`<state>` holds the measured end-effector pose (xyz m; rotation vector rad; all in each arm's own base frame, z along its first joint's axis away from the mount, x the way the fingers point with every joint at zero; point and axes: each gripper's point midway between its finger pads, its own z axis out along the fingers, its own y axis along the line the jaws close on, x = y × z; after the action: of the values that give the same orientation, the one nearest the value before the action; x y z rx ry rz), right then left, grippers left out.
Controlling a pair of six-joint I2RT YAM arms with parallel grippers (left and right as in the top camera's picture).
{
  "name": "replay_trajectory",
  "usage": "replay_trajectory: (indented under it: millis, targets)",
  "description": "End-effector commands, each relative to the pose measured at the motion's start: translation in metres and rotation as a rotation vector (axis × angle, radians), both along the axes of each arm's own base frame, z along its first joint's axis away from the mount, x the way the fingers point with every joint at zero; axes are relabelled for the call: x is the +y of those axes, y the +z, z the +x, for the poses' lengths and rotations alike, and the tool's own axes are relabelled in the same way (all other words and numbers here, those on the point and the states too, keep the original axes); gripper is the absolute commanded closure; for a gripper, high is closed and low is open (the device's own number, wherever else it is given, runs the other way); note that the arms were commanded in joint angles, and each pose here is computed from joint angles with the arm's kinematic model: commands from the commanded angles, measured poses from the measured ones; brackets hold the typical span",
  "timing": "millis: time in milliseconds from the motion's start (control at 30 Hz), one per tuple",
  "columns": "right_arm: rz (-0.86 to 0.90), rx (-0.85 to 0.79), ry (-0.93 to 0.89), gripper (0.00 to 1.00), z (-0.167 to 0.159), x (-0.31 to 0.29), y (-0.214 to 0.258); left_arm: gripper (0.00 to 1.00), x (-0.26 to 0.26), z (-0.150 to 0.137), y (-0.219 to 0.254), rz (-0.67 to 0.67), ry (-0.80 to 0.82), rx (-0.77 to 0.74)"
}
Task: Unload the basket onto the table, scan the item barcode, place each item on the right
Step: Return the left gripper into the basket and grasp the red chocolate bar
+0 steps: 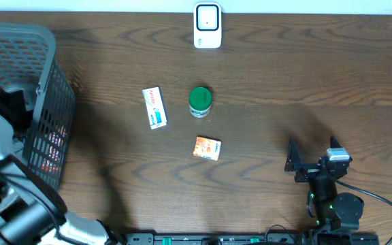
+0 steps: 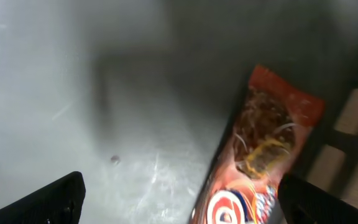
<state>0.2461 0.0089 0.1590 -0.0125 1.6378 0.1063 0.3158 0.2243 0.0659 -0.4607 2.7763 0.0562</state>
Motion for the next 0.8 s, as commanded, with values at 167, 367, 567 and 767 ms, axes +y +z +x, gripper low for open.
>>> replay_trajectory:
  millis: [167, 367, 567, 767]
  targets:
    - [0.014, 0.003, 0.004, 0.01, 0.000, 0.001, -0.001, 0.02, -0.008, -0.009, -0.058, -0.085, -0.029, 0.120]
    - [0.013, 0.003, 0.004, 0.01, 0.000, 0.001, -0.001, 0.01, 0.004, -0.014, -0.063, -0.038, 0.031, 0.158]
    - [0.013, 0.003, 0.004, 0.01, 0.000, 0.001, -0.001, 0.01, 0.048, -0.041, -0.052, 0.145, 0.403, 0.227]
    - [0.013, 0.003, 0.004, 0.01, 0.000, 0.001, -0.001, 0.02, 0.058, -0.062, -0.051, 0.145, 0.666, 0.234]
